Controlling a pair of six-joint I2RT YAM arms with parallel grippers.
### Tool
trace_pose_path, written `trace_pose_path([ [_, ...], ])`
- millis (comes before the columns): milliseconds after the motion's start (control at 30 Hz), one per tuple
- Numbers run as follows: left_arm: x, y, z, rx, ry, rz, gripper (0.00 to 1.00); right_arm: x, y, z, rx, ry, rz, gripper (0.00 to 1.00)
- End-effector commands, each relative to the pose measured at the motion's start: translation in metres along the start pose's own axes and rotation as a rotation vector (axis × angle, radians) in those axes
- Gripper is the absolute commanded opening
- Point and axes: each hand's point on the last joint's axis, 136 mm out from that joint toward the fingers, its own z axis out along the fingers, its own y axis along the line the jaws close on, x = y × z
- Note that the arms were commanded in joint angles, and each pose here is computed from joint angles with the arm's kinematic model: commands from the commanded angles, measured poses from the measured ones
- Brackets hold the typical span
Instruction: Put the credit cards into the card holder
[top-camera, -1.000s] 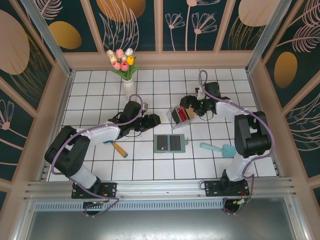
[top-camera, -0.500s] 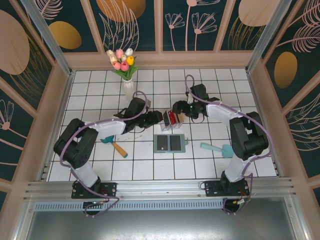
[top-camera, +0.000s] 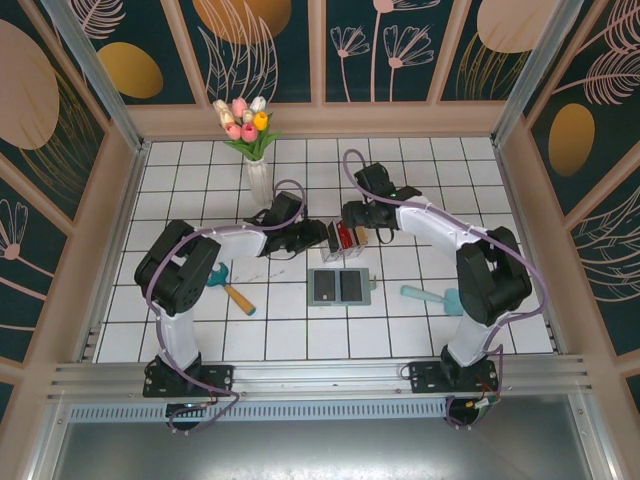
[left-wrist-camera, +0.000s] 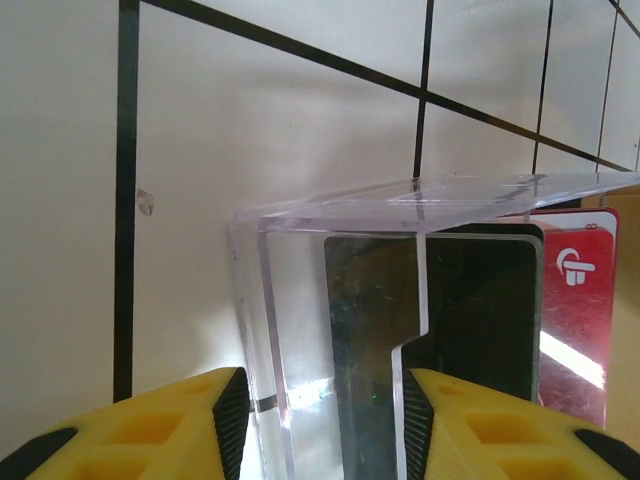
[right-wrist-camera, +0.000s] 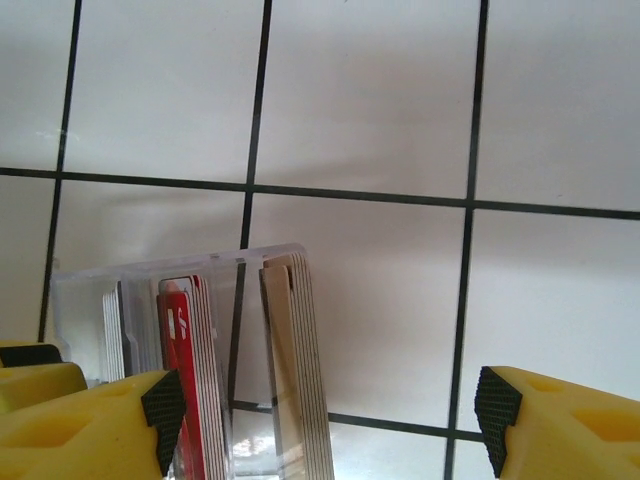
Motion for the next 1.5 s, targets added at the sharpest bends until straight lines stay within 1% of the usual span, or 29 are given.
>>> trace_pose_path([
  [0, 0.002, 0.021, 0.01, -0.066, 0.016, -0.022, 0.49, 0.001, -0.015, 0.0, 0.167, 0.014, -0.091, 0.79],
  [233, 0.009, 0.034, 0.017, -0.095, 0.036, -0.038, 0.51, 0.005, -0.018, 0.004, 0.267, 0.037, -0.155, 0.77],
  [433, 0.014, 0.043, 0.019, -0.111, 0.046, -0.047, 0.49, 0.012, -0.023, 0.01, 0.292, 0.058, -0.154, 0.74],
  [600, 0.016, 0.044, 0.018, -0.115, 0.044, -0.048, 0.48, 0.009, -0.025, 0.005, 0.309, 0.051, -0.153, 0.72],
  [900, 0.016, 0.043, 0.016, -0.11, 0.043, -0.046, 0.47, -0.001, -0.017, -0.007, 0.291, 0.031, -0.164, 0.59],
  [967, 0.015, 0.041, 0.016, -0.106, 0.042, -0.042, 0.47, -0.001, -0.015, -0.008, 0.274, 0.033, -0.164, 0.55],
  [1033, 0.015, 0.041, 0.016, -0.105, 0.043, -0.044, 0.47, 0.0, -0.011, -0.007, 0.249, 0.037, -0.16, 0.48],
  [1133, 0.015, 0.041, 0.016, -0.104, 0.044, -0.043, 0.47, 0.003, -0.003, -0.005, 0.198, 0.046, -0.157, 0.43],
  [1200, 0.015, 0.041, 0.016, -0.103, 0.045, -0.044, 0.47, 0.003, 0.0, -0.003, 0.176, 0.046, -0.147, 0.42],
  [1267, 0.016, 0.041, 0.015, -0.103, 0.047, -0.042, 0.47, 0.004, 0.0, -0.002, 0.174, 0.05, -0.145, 0.39],
  [1333, 0.017, 0.041, 0.016, -0.102, 0.05, -0.042, 0.47, 0.004, -0.001, -0.001, 0.178, 0.052, -0.141, 0.38],
  [1400, 0.017, 0.041, 0.016, -0.101, 0.051, -0.041, 0.47, 0.004, -0.003, 0.0, 0.181, 0.053, -0.138, 0.33],
  [1467, 0.017, 0.041, 0.016, -0.1, 0.052, -0.041, 0.47, 0.005, -0.004, 0.0, 0.184, 0.058, -0.137, 0.32],
])
